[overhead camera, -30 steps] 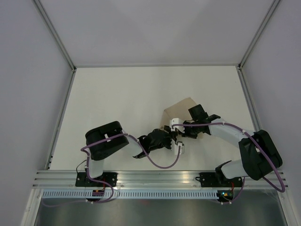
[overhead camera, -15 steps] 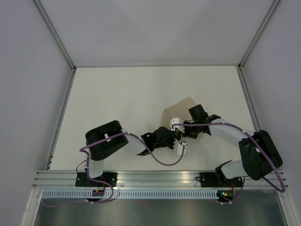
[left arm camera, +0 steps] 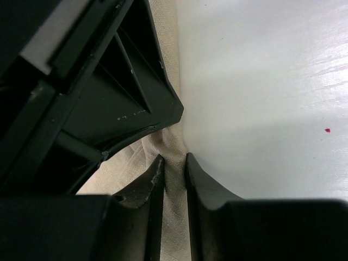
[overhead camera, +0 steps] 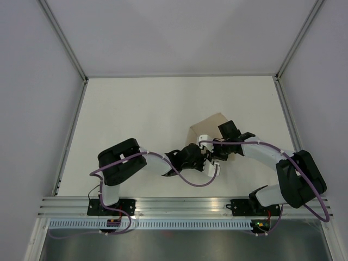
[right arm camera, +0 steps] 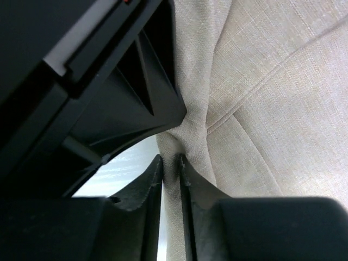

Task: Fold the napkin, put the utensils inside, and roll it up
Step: Roll the napkin with the utensil

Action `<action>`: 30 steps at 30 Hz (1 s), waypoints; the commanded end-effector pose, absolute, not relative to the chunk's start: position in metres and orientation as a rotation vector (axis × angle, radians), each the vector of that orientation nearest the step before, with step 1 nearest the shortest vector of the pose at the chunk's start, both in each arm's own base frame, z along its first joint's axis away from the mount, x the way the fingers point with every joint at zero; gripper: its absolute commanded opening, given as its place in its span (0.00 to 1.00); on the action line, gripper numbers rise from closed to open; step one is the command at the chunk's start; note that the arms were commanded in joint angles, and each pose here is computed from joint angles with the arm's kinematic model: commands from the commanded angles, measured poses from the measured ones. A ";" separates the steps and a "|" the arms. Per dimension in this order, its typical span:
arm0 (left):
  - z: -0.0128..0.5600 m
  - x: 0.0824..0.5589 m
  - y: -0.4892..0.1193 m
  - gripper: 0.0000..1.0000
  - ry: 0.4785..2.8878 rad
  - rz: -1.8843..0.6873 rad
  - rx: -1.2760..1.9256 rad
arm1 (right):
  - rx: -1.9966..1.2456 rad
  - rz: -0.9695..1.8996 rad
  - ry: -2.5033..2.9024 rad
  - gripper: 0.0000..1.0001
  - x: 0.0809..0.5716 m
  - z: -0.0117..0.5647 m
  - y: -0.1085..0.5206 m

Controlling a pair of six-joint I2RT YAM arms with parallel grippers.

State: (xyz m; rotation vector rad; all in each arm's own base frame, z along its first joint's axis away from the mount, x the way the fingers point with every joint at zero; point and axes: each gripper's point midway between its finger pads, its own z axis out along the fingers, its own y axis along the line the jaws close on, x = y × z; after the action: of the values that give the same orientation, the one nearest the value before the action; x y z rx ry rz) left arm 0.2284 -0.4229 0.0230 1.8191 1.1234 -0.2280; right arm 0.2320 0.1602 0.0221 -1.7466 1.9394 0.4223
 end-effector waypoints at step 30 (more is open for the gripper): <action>-0.008 0.193 -0.412 0.02 1.491 -0.446 1.934 | -1.319 0.469 2.194 0.69 0.271 0.080 0.112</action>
State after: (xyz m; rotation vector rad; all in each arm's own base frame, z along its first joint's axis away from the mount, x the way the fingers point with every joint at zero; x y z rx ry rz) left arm 0.2100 -0.4329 0.0250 1.8640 1.3220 -0.4018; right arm 0.2560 0.1153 0.0665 -1.4162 2.1846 0.4620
